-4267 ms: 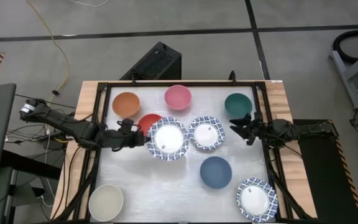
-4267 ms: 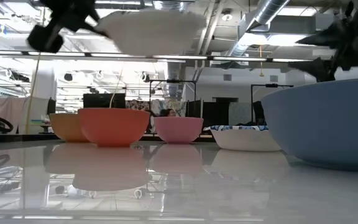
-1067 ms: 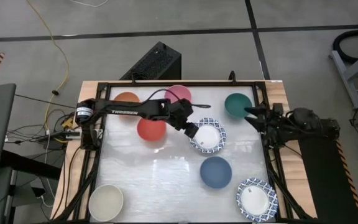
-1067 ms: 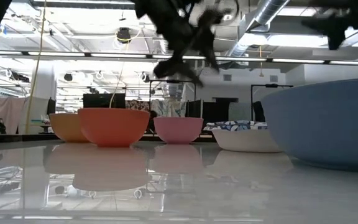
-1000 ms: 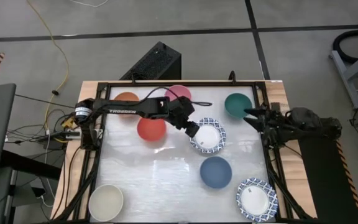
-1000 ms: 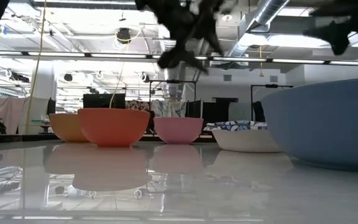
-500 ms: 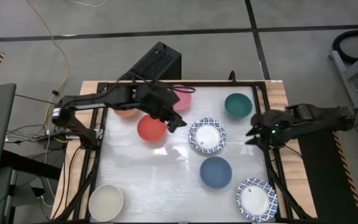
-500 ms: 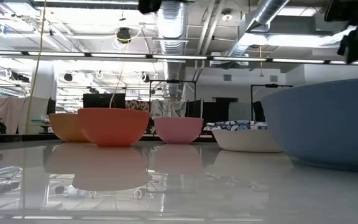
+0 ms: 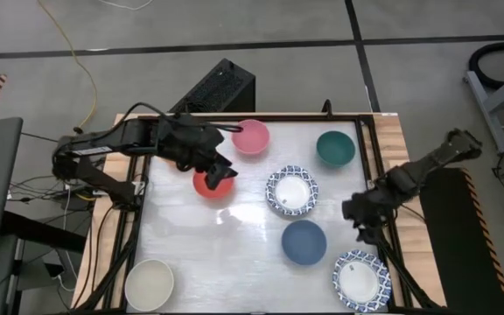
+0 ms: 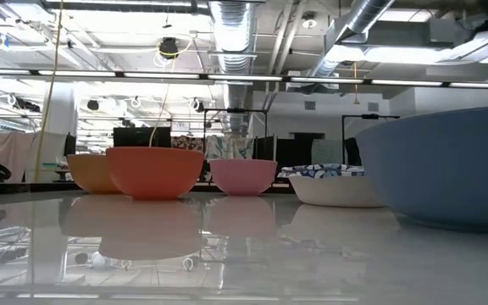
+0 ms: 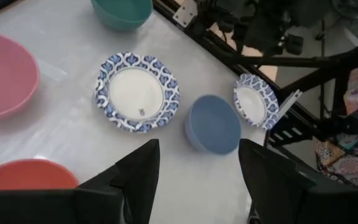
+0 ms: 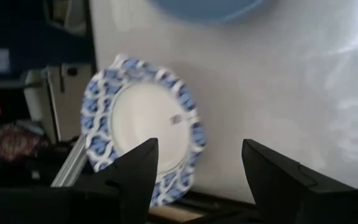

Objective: Nest bowls inside each other
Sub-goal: Stack the bottom white patterned bowl on top of the top white patterned bowl

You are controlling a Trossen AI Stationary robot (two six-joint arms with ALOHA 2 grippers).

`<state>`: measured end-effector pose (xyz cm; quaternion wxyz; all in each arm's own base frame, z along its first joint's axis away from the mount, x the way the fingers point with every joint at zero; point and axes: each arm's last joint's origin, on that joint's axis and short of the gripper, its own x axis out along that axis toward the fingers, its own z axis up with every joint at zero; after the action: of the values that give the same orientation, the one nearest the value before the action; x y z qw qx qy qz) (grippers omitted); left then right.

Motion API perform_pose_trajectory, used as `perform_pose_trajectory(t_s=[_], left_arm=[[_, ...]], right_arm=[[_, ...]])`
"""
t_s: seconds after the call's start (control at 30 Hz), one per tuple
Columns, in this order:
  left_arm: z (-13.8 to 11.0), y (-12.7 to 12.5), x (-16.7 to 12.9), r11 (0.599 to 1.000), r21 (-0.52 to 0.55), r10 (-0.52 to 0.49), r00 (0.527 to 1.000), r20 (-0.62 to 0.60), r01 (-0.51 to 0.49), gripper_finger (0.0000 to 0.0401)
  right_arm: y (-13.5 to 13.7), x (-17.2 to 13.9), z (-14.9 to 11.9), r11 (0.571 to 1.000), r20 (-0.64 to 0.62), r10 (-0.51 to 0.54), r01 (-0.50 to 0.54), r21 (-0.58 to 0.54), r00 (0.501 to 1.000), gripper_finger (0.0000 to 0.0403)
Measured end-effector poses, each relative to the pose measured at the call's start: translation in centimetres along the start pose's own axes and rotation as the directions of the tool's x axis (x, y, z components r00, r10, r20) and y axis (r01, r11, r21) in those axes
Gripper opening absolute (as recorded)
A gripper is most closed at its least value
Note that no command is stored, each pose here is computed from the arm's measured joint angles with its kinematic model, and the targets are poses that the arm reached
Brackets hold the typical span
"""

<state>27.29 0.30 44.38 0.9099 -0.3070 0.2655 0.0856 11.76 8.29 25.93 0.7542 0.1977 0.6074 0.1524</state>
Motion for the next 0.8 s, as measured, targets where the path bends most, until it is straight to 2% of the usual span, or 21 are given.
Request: perform_pose_trajectory(t_s=[0.2, 0.37, 0.8], left_arm=[[-0.4, -0.4, -0.6, 1.0, 0.006, -0.015, 1.0, -0.01, 0.015, 0.0208], [-0.7, -0.4, -0.5, 1.0, 0.009, -0.006, 1.0, -0.03, 0.006, 0.0208], [-0.9, -0.2, -0.5, 1.0, 0.015, 0.017, 0.998, -0.052, -0.017, 0.0208]], right_arm=[[1.8, 2.3, -1.1, 1.0, -0.08, -0.013, 0.014, 0.006, 0.997, 0.0254], [2.7, 4.1, -1.5, 0.995, -0.097, -0.096, 0.093, -0.026, 0.991, 0.0254], [3.4, 8.7, -0.6, 0.976, -0.167, -0.219, 0.214, -0.044, 0.961, 0.0254]])
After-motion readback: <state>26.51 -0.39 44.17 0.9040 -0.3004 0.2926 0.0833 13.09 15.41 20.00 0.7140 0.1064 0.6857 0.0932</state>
